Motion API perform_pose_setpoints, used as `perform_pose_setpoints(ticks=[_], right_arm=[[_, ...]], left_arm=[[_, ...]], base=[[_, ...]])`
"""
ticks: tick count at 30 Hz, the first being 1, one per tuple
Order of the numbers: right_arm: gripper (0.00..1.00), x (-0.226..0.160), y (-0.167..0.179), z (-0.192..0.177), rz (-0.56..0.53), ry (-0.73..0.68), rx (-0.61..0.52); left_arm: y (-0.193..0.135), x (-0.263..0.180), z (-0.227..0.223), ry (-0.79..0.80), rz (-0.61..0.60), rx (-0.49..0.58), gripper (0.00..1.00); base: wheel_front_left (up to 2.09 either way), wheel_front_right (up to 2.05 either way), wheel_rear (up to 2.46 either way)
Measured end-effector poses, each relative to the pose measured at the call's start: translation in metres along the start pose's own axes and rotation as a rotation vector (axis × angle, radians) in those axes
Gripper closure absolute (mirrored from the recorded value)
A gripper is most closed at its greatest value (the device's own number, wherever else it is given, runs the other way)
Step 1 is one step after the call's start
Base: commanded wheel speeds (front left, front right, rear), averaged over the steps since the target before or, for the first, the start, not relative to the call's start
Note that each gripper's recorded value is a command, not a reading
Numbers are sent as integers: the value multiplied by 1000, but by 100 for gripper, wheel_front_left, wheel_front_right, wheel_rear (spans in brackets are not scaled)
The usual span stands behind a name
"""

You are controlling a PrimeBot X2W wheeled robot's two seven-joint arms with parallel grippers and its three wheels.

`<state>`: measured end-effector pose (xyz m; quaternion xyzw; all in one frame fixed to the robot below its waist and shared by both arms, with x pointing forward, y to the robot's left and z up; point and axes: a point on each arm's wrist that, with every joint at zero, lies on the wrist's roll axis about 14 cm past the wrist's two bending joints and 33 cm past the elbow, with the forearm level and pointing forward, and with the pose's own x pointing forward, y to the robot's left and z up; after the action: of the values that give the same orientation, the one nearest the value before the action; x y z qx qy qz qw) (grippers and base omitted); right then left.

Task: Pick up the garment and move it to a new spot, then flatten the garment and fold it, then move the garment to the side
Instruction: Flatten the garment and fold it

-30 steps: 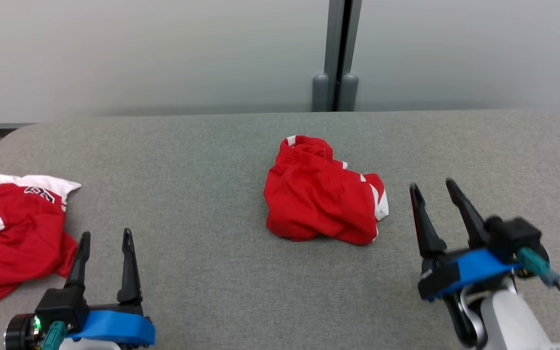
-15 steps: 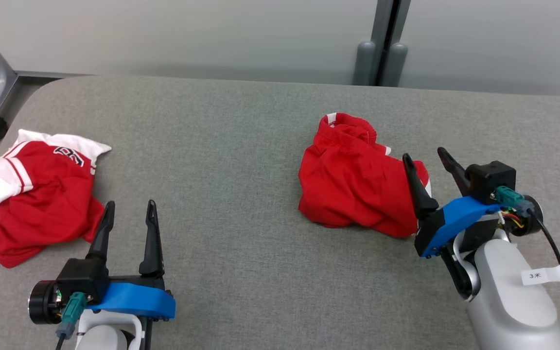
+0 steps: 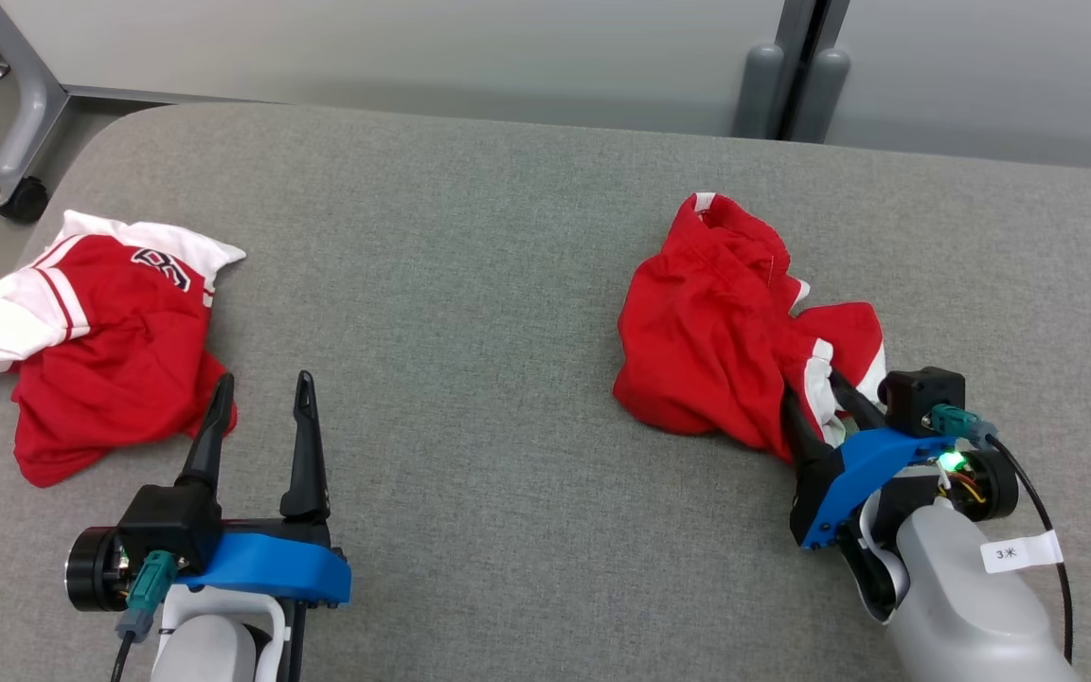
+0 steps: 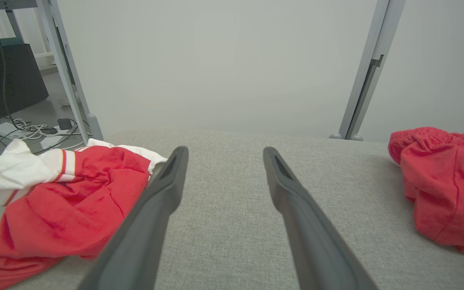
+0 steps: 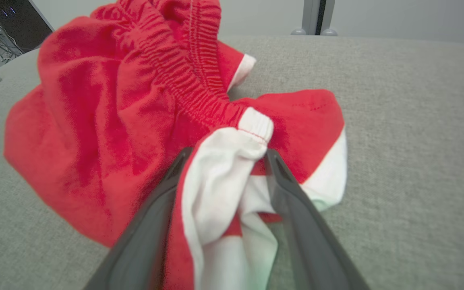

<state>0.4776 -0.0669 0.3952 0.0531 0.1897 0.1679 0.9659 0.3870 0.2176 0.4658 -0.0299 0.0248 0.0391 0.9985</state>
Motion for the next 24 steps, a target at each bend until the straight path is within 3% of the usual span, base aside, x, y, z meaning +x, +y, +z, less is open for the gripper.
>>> perform_pose_setpoints(ticks=[1, 9, 14, 24], right_arm=[[100, 1, 2, 0, 6, -3, 2], [100, 0, 23, 38, 62, -144, -40], [100, -7, 60, 64, 171, -232, -124], [100, -45, 151, 2, 466, -137, -276]], left_arm=[[0, 0, 0, 0, -1, -2, 0], [5, -5, 9, -24, 12, 0, 0], [5, -12, 10, -30, 13, -5, 0], [5, -20, 9, -27, 17, -19, 0]], base=[[0, 0, 0], [0, 0, 0], [0, 0, 0], [0, 0, 0]])
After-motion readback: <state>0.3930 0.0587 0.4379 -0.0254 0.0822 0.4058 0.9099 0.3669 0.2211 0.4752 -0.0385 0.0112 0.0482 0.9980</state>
